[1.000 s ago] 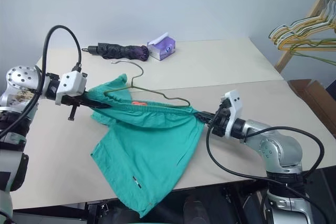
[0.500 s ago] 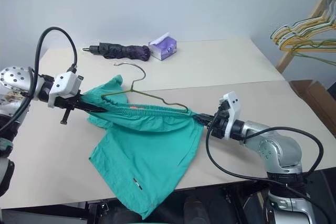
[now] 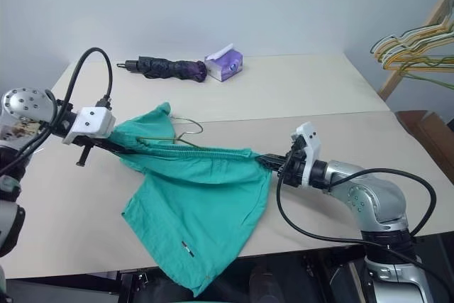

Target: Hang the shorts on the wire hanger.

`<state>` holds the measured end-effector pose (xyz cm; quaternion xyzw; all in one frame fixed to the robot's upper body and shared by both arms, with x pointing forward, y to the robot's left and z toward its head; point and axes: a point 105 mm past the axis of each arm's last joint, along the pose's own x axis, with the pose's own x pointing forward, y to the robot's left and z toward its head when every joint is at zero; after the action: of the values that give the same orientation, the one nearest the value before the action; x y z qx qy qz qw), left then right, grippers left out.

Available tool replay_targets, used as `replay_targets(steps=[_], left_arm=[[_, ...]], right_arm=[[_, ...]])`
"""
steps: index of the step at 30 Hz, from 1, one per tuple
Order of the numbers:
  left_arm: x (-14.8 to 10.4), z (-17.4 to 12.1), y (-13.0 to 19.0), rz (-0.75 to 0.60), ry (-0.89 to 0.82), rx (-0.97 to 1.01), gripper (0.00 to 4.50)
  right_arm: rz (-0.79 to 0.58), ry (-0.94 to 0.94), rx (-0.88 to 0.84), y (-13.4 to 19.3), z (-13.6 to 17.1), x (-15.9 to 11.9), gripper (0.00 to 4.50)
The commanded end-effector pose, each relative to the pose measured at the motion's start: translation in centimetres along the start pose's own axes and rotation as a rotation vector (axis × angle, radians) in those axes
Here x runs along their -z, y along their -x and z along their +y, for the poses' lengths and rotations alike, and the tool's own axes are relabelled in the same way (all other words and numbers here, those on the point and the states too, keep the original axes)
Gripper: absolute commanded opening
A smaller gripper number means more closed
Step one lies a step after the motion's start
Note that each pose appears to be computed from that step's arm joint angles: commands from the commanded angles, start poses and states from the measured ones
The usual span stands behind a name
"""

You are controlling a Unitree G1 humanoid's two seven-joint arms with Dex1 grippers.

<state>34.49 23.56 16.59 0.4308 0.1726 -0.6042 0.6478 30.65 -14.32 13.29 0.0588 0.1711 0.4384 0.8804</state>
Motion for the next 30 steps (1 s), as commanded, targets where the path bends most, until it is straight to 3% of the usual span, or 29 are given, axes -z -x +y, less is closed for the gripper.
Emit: replay_targets(steps=[1,5,8,12,17,20,25,30], left_arm=[[1.8,-0.2,2.4,0.015,0.130,-0.071,0.00],[0.3,0.5,0.9,-0.073,0.119,-0.072,0.00],[-0.9,1.2,-0.3,-0.148,0.121,-0.079,0.00],[-1.9,1.6,-1.5,-0.189,0.098,-0.081,0.00],[-3.1,2.6,-2.1,-0.245,0.079,-0.125,0.00],[-3.7,3.1,-2.1,-0.254,0.056,-0.138,0.00],[-5.3,3.7,-2.6,-0.288,-0.008,-0.129,0.00],[-6.9,4.0,-3.3,-0.345,-0.046,-0.127,0.00]], right_arm=[[-0.035,0.094,0.187,3.3,-2.8,-2.2,0.03],[-0.089,0.179,0.138,2.8,-1.4,-4.2,0.03],[-0.126,0.251,0.082,2.6,0.0,-5.8,0.71],[-0.136,0.303,0.038,3.0,1.0,-6.9,1.86],[-0.126,0.390,0.019,3.8,1.6,-9.1,3.61],[-0.052,0.468,-0.004,4.0,2.3,-10.8,4.44],[0.238,0.518,-0.022,2.9,1.7,-12.1,4.44],[0.398,0.574,-0.017,0.8,0.3,-12.7,4.44]])
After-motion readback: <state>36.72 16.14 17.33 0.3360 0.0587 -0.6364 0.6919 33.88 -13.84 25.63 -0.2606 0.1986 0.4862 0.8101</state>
